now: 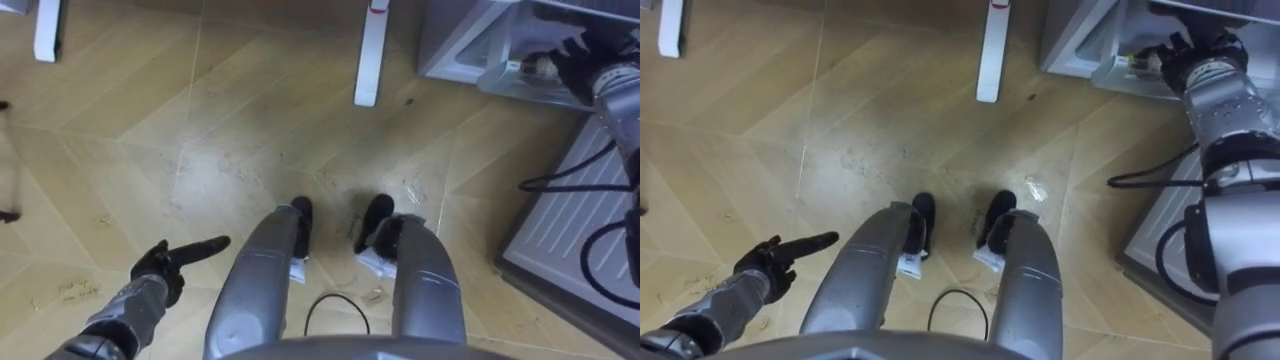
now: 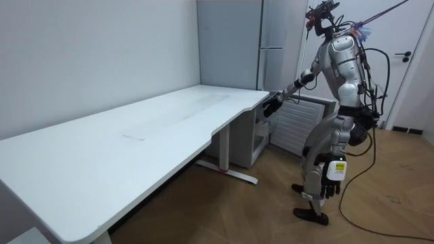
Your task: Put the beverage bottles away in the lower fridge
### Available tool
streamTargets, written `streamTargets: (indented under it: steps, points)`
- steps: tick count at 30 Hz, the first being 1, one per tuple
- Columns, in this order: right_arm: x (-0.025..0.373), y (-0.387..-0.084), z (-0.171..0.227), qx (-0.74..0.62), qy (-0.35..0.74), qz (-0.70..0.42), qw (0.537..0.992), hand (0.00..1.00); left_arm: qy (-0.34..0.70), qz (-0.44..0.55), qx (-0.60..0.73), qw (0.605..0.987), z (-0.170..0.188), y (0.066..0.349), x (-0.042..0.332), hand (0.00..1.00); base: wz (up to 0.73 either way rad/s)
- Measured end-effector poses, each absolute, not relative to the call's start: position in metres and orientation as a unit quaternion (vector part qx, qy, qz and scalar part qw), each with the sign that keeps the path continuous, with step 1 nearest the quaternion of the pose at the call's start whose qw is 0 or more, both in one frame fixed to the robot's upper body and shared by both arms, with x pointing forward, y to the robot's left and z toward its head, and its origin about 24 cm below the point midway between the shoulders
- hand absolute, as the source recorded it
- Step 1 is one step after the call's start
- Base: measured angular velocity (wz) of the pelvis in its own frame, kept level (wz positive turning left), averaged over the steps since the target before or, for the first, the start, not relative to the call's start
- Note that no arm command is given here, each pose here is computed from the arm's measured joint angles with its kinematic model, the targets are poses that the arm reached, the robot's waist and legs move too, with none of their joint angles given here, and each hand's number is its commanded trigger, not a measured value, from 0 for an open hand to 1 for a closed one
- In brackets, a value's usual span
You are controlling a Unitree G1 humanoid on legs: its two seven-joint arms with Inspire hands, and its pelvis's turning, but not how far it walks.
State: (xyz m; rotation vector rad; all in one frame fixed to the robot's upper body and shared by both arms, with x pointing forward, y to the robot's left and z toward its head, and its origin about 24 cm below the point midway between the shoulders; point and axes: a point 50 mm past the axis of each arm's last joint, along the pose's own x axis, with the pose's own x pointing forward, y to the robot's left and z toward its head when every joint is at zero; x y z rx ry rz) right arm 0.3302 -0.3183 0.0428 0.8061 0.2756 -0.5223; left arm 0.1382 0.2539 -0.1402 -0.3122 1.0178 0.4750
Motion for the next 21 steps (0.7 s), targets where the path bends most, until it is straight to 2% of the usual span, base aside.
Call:
streamTargets:
  steps: [7,10,18,21]
  points:
    - [0.304,-0.312,0.02,0.37,0.135,-0.219,0.893,0.0,0.495,0.255,-0.164,0.814,-0.146,0.259,0.114,0.0,-0.05]
    - [0.294,-0.301,0.01,0.375,0.133,-0.204,0.894,0.0,0.5,0.276,-0.178,0.801,-0.148,0.265,0.098,0.0,-0.08]
    - [0.235,-0.298,-0.046,0.36,0.199,-0.269,0.871,0.0,0.504,0.289,-0.184,0.793,-0.15,0.267,0.084,0.0,-0.01]
    - [0.222,-0.293,-0.062,0.366,0.218,-0.29,0.857,0.0,0.507,0.283,-0.192,0.791,-0.153,0.259,0.084,0.0,-0.06]
